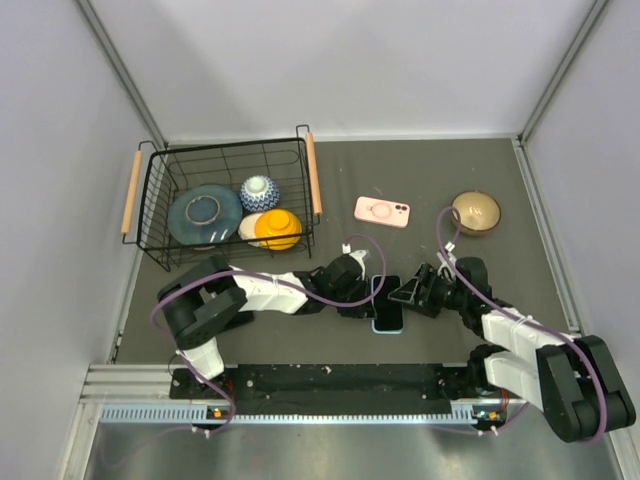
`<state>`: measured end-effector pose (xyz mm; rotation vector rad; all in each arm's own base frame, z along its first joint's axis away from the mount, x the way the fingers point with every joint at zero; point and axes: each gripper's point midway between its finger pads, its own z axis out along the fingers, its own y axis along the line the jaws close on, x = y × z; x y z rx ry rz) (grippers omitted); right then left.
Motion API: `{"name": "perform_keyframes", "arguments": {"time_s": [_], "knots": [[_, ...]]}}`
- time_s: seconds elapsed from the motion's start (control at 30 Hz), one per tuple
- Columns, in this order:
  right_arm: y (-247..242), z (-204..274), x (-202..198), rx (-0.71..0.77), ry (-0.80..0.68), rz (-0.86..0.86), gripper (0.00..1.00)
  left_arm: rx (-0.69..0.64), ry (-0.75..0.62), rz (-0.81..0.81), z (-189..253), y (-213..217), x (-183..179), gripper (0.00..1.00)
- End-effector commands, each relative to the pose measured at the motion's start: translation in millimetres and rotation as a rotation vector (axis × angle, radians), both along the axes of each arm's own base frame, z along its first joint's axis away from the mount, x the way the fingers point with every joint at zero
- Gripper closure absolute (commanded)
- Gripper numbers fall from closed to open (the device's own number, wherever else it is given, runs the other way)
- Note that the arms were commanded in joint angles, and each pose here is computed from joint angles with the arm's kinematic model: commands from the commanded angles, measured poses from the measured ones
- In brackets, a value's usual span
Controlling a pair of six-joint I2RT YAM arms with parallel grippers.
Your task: Put the phone into the phone case
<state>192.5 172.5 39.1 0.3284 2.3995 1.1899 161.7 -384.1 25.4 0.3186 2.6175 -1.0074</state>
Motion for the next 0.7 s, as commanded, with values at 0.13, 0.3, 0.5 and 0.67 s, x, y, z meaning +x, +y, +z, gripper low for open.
{"name": "perform_keyframes", "arguments": {"time_s": [0.13,0.3,0.5,0.67], "knots": [[21,29,-4,0.175,-0.106,0.092,0.33,-0.017,0.043,-0.019,-14,2,-8,0.9],[30,58,-11,0.285,-0.223,0.158,0.33,-0.031,0.044,-0.014,-13,8,-9,0.92],[30,69,-13,0.297,-0.278,0.181,0.33,-0.039,0.041,-0.018,-12,9,-10,0.92],[19,42,-7,0.152,-0.214,0.124,0.36,-0.036,0.046,-0.017,-14,9,-10,0.92]]}}
